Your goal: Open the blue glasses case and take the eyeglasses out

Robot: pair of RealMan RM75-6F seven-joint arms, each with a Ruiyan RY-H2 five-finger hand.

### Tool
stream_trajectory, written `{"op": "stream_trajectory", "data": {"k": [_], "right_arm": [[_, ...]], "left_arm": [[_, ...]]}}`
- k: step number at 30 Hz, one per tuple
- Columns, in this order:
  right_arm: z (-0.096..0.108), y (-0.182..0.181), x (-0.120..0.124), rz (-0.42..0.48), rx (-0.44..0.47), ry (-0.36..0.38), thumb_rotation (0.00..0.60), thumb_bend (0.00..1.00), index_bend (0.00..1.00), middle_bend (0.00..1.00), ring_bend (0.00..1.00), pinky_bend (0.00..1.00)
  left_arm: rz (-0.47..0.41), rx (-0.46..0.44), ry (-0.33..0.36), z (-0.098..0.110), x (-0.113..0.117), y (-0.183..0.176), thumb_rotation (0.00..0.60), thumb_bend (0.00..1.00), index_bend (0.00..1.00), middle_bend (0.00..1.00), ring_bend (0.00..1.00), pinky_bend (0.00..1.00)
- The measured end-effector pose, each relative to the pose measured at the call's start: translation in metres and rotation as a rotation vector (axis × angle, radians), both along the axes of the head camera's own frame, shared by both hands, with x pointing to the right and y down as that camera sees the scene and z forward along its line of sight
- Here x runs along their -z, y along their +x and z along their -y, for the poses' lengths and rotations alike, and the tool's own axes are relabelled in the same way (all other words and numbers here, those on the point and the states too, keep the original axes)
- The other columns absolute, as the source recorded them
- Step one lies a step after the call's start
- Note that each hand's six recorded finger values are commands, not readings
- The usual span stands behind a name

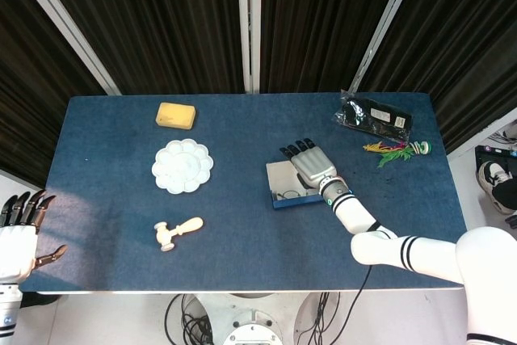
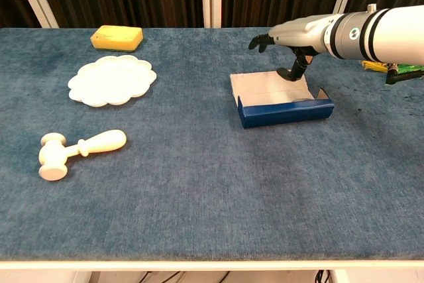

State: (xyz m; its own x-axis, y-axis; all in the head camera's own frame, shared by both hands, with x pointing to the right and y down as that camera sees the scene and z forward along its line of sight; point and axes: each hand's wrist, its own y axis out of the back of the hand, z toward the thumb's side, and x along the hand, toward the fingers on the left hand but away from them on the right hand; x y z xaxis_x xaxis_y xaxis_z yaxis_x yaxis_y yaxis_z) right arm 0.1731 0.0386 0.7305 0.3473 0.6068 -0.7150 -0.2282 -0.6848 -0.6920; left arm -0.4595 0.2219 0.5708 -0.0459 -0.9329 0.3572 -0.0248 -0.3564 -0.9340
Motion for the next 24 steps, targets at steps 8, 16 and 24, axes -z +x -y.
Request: {"op": "stream_trajectory", "data": {"k": [8,16,24], "right_arm": [[-0.029,-0.02,0.031,0.145,0.115,0.033,0.6,0.53,0.0,0.25,0.0,0.0],[-0.08,-0.033,0.037,0.248,0.246,-0.02,0.6,0.53,0.0,0.26,0.0,0.0],[-0.093,-0.045,0.018,0.228,0.295,-0.026,0.6,0.53,0.0,0.27,0.0,0.0]], "left_arm": [[-0.001,-0.008,0.003,0.001,0.0,0.003,0.6,0.04,0.15,0.07,0.0,0.0],[0.0,-0.005,0.007,-0.001,0.002,0.003,0.6,0.04,0.15,0.07,0.0,0.0],[-0.003,0.004,0.007,-0.003,0.001,0.001,0.6,0.04,0.15,0.07,0.0,0.0]]}}
